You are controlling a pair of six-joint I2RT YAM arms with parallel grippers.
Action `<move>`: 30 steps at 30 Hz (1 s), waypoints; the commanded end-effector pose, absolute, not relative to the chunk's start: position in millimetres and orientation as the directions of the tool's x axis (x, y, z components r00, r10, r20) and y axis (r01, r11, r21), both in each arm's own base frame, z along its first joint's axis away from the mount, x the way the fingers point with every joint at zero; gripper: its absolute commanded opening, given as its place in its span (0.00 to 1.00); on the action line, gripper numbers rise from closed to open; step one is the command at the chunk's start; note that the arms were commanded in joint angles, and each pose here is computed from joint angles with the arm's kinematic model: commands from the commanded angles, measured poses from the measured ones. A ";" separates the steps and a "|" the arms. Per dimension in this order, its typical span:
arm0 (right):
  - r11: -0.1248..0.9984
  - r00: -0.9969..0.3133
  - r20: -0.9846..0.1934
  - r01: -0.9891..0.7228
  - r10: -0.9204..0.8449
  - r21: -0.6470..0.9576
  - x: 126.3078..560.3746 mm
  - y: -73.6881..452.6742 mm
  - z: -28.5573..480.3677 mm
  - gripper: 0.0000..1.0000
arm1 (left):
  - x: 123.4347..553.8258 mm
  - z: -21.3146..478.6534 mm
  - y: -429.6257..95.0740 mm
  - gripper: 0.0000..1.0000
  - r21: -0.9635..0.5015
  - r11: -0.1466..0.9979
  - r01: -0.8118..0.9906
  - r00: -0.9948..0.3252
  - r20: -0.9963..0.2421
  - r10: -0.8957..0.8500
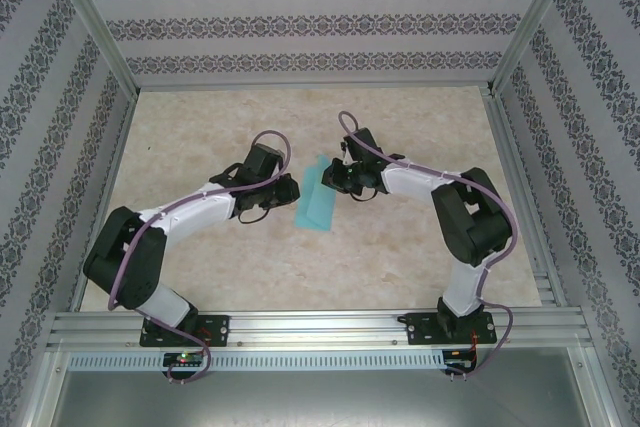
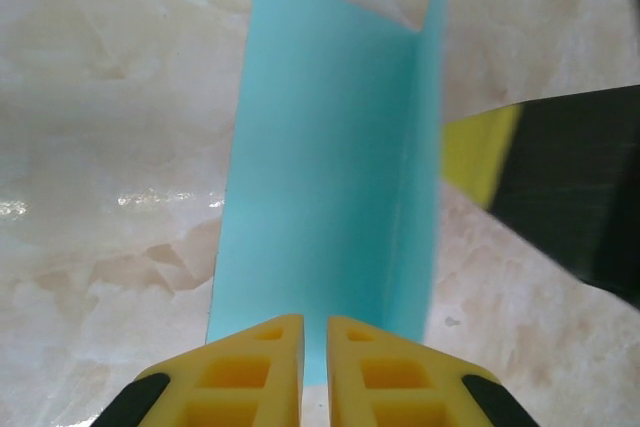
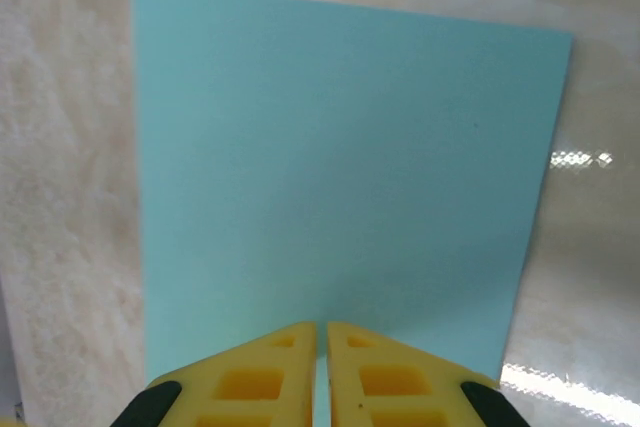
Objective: Fold a paper plane with a square sheet of paper (pick it up from the middle)
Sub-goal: Move the square sheet of paper to the center of the table.
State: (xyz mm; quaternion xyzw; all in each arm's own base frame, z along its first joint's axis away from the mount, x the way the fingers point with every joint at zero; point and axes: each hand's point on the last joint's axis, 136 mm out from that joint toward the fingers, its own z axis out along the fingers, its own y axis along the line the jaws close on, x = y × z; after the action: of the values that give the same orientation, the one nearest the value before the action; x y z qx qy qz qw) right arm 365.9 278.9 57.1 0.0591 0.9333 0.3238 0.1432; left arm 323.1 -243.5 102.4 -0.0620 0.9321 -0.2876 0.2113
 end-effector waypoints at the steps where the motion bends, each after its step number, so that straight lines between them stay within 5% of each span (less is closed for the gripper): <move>1: 0.784 -0.960 -0.225 -0.010 0.166 0.621 368.0 285.7 51.8 0.12 | 319.9 109.6 -250.4 0.14 -0.596 0.802 0.030 -0.896 -0.371 -0.242; 17: 0.830 -0.965 -0.120 0.135 0.235 0.541 345.7 262.9 5.8 0.12 | 292.4 78.3 -322.0 0.09 -0.671 0.735 0.101 -0.959 -0.262 -0.108; 30: 0.748 -0.913 -0.177 0.178 0.368 0.640 335.5 255.4 40.1 0.14 | 263.4 56.3 -355.4 0.08 -0.711 0.695 0.103 -0.982 -0.185 -0.043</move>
State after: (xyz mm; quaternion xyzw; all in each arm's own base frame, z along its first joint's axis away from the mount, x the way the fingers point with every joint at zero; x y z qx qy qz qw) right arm 325.6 247.4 19.0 0.1467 0.9376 0.2943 0.1134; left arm 267.0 -343.3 59.5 0.0148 0.9211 -0.3749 0.1038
